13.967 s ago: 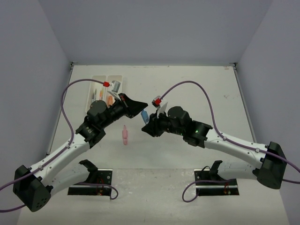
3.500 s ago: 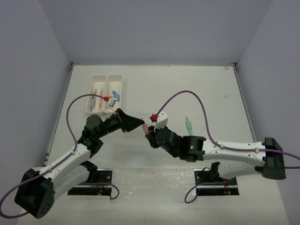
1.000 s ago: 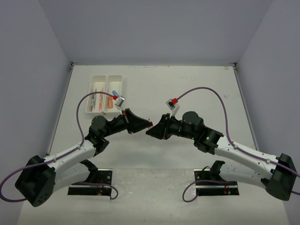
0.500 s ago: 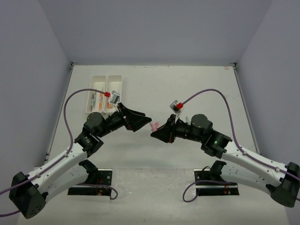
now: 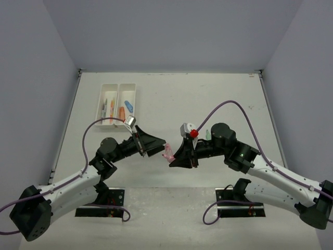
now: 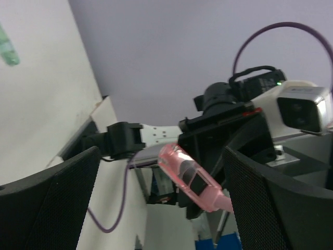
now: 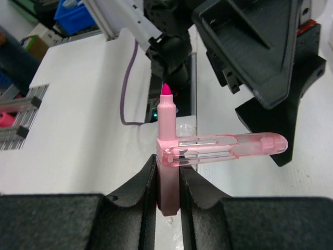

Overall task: Sort the stationery into containers
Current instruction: Close the pen cap on the pen.

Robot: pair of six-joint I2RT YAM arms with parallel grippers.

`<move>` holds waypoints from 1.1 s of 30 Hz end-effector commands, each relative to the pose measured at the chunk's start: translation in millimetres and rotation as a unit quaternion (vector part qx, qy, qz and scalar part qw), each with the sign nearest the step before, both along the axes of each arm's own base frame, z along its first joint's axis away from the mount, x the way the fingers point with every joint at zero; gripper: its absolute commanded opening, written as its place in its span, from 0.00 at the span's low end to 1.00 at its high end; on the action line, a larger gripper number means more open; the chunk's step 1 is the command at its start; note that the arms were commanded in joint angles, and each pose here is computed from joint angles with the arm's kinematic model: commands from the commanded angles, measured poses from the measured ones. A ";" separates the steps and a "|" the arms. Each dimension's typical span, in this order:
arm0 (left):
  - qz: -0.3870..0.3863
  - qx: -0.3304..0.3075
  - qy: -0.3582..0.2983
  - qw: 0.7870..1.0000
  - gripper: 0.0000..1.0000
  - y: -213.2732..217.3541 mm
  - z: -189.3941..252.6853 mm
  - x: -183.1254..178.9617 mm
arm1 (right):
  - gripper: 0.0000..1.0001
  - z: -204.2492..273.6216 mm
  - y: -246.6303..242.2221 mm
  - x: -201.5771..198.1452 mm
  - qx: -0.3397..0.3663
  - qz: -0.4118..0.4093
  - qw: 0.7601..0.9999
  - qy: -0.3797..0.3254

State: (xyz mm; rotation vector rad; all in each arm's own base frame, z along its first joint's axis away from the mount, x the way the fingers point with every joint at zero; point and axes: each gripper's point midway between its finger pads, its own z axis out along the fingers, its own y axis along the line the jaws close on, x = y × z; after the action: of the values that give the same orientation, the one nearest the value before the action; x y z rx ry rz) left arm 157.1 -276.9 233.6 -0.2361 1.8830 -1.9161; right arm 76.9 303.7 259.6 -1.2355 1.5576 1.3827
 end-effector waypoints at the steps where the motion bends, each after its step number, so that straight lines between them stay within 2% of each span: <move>1: -0.010 -0.111 -0.004 0.994 1.00 8.6 59.7 -11.3 | 0.00 33.0 3.9 -24.0 0.046 0.108 0.992 -0.047; 3: -0.013 -0.123 -0.009 0.992 0.97 9.5 66.4 -13.0 | 0.00 36.3 5.2 -27.8 0.054 0.123 0.990 -0.045; 7: -0.032 -0.144 -0.024 0.989 0.81 8.5 79.6 -21.4 | 0.00 38.0 8.8 -23.9 0.062 0.115 0.990 -0.045; 9: -0.037 -0.152 -0.033 0.987 0.62 9.2 86.9 -24.5 | 0.00 32.3 10.5 -18.3 0.055 0.097 0.993 -0.042; 10: -0.038 -0.152 -0.034 0.987 0.61 9.2 87.6 -25.0 | 0.00 35.0 12.5 -14.3 0.061 0.088 0.993 -0.049; 12: -0.041 -0.159 -0.044 0.985 0.50 11.3 93.6 -29.1 | 0.00 29.0 13.9 -6.3 0.056 0.060 0.996 -0.044; 20: -0.056 -0.168 -0.056 0.983 0.50 12.4 103.7 -38.3 | 0.00 30.9 16.2 6.3 0.070 0.021 0.996 -0.057; 21: -0.057 -0.168 -0.059 0.982 0.47 12.5 104.5 -39.0 | 0.00 30.1 17.0 7.7 0.067 0.018 0.996 -0.056; 25: -0.045 -0.169 -0.080 0.981 0.21 14.4 109.7 -38.2 | 0.00 23.7 21.4 17.6 0.050 -0.005 0.998 -0.041; 27: -0.023 -0.141 -0.118 0.983 0.05 11.9 113.7 -31.8 | 0.00 15.3 23.3 19.6 0.035 -0.015 0.999 -0.011; 28: -0.018 -0.129 -0.107 0.986 0.02 10.4 107.9 -28.3 | 0.00 14.8 23.7 20.4 0.032 -0.022 0.999 0.002; 32: 0.047 -0.052 -0.228 0.971 0.00 9.3 124.0 -8.2 | 0.00 0.9 22.8 19.8 0.020 -0.046 0.997 0.061; 33: 0.054 -0.039 -0.238 0.969 0.00 8.7 122.8 -4.4 | 0.00 -2.6 22.1 17.3 0.017 -0.045 0.996 0.074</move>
State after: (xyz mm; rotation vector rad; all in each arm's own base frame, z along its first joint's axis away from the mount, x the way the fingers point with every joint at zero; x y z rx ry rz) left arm 140.0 -272.4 313.5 -0.0939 1.6180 -2.0220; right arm 86.6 324.3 273.9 -1.1821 1.5053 1.4409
